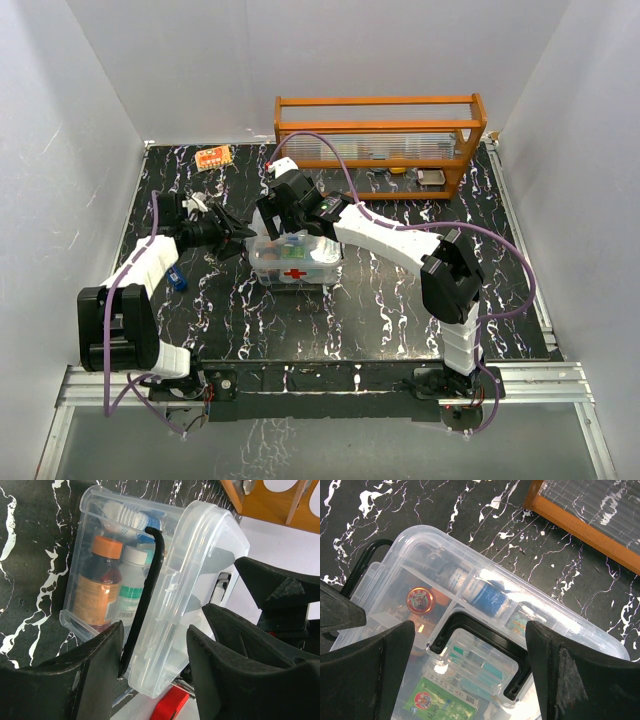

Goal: Organize the medicine kit

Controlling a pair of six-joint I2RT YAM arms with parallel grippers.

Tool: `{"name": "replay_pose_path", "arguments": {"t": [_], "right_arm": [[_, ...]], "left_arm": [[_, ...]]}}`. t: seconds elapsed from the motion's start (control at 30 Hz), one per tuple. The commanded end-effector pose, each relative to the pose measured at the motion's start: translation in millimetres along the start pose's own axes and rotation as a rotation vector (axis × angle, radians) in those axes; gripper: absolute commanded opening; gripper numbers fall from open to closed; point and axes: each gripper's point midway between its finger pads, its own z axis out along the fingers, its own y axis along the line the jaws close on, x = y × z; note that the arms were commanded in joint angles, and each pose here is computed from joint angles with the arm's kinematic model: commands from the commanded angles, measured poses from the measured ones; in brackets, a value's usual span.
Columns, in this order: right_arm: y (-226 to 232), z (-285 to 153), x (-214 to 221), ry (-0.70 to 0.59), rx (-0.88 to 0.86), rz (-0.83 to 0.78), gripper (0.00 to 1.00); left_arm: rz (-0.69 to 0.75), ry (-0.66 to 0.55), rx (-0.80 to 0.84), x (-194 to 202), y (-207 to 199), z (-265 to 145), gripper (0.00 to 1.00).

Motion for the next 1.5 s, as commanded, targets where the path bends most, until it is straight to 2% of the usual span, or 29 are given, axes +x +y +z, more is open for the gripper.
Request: {"name": "replay_pose_path", "arguments": {"t": [0.0,0.47,0.83,0.97,1.07,1.47], "right_arm": [[4.6,12.8,59.0,0.195,-0.010,-0.001,0.89],[3.7,13.9,61.4,0.200,-0.002,-0.002,0.89],[3.2,14.6,62.7,0.203,0.000,-0.002,0.89],[3.2,15.3,63.2,0.204,0.000,-0.002,0.89],[3.4,15.7,63.9,0.205,0.001,-0.001,0.89],[4.2,12.5,57.0,0.190,-0.003,0.011,0.89]], "left_arm": [[0.086,0.011,-0.024,0.2,-10.9,-4.1,0.51],[0.272,-0.014,-0.289,-3.3,5.6,-1.8,0.41],[0.351,-0.005,-0.415,-7.0,23.3,-7.5,0.45],[0.369,0.009,-0.426,-3.7,24.0,-5.1,0.38],[0.383,0.008,-0.427,-3.6,22.1,-4.1,0.30],[0.414,0.017,-0.459,-1.8,19.6,0.2,0.16]]}}
